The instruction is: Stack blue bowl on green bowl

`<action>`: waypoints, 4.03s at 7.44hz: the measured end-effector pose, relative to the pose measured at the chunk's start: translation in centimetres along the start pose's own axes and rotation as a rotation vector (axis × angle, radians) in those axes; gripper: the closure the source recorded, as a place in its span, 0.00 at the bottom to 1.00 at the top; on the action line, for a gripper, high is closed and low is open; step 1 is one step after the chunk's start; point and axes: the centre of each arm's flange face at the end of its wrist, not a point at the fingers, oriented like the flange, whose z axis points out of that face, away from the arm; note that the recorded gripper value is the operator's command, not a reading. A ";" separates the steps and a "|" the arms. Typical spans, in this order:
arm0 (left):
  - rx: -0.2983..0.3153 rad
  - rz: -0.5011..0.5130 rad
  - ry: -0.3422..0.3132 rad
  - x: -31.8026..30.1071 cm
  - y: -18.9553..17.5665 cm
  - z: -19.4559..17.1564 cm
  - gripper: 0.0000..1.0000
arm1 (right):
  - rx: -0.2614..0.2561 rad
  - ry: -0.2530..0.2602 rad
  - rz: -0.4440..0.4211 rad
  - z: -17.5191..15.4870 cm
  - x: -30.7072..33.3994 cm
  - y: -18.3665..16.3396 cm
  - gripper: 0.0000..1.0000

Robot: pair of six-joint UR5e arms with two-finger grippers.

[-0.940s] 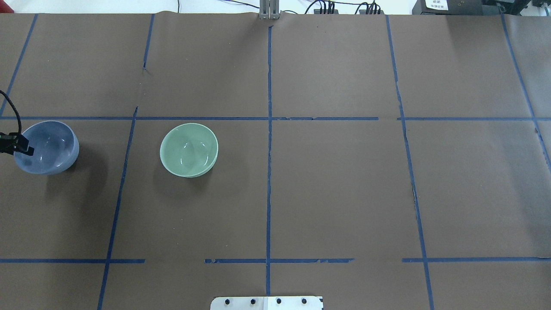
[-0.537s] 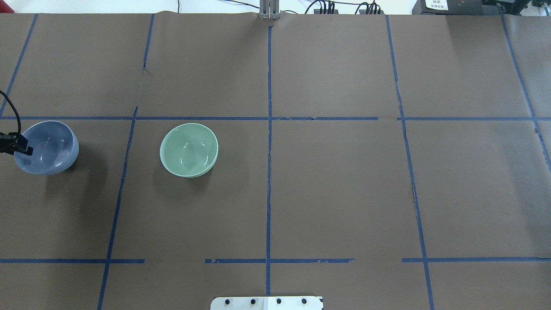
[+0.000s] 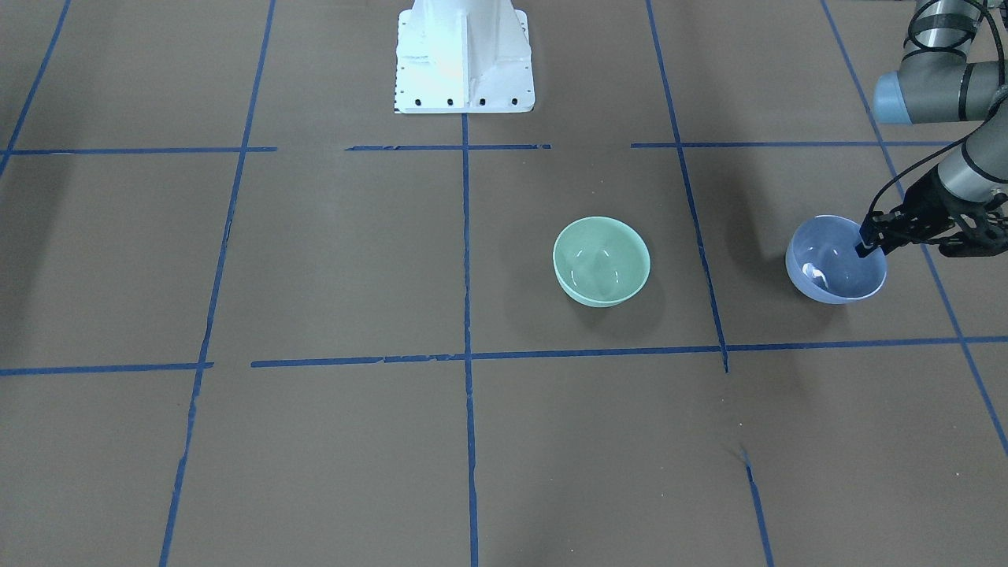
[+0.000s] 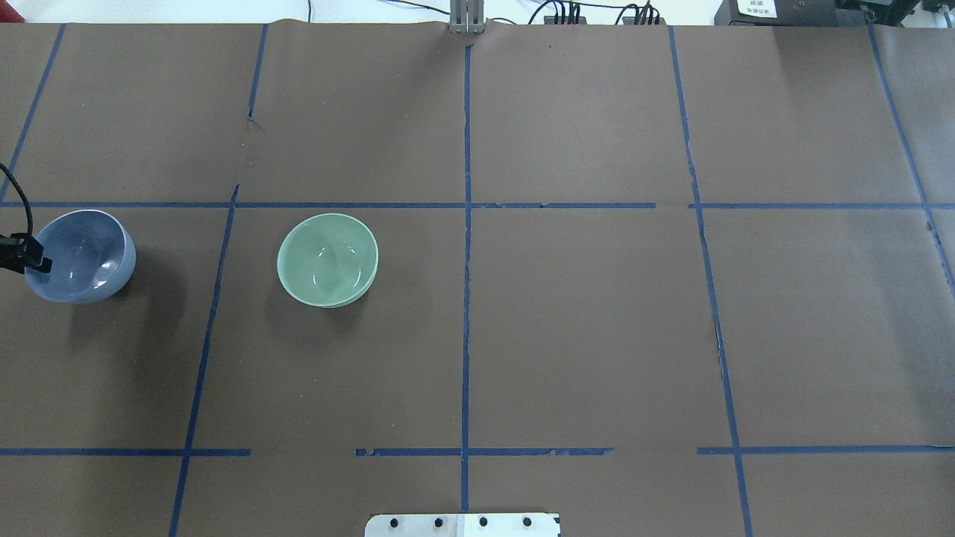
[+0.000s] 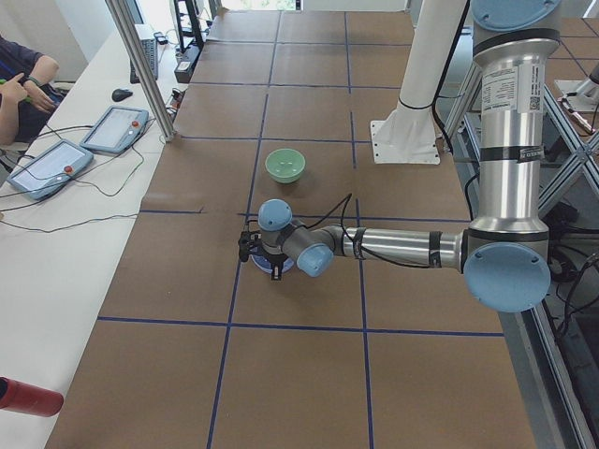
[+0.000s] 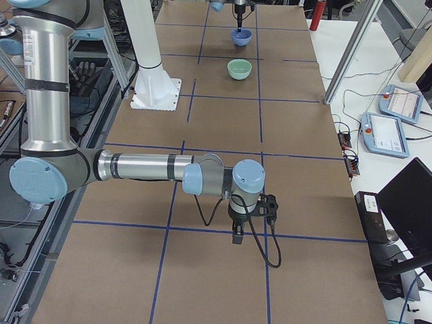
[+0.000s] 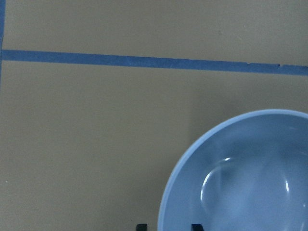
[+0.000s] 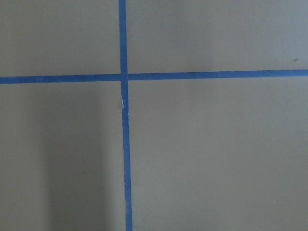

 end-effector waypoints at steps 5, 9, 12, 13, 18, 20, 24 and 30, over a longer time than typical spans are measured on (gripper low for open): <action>-0.012 -0.021 -0.012 0.7 -0.4 -0.7 1.00 | -0.001 0.000 0.001 0.0 0.0 0.0 0.00; -0.006 -0.128 -0.019 11.3 -1.7 -10.3 1.00 | -0.001 0.000 0.000 0.0 0.0 0.0 0.00; -0.014 -0.261 0.068 22.9 -1.8 -11.6 1.00 | -0.001 0.000 0.000 0.1 0.0 0.0 0.00; -0.046 -0.282 0.090 27.1 -1.2 -10.5 1.00 | -0.001 0.000 0.000 0.1 0.0 0.0 0.00; -0.125 -0.334 0.064 36.8 0.3 -3.7 1.00 | -0.001 0.000 0.000 0.0 0.0 0.0 0.00; -0.137 -0.342 0.049 37.2 0.4 -2.3 1.00 | -0.001 0.000 0.000 0.1 0.0 0.0 0.00; -0.133 -0.339 0.022 37.7 0.7 -0.5 0.00 | -0.001 0.000 0.000 0.1 0.0 0.0 0.00; 0.001 -0.138 0.015 23.5 -2.8 -8.7 0.00 | -0.001 0.000 0.001 0.0 0.0 0.0 0.00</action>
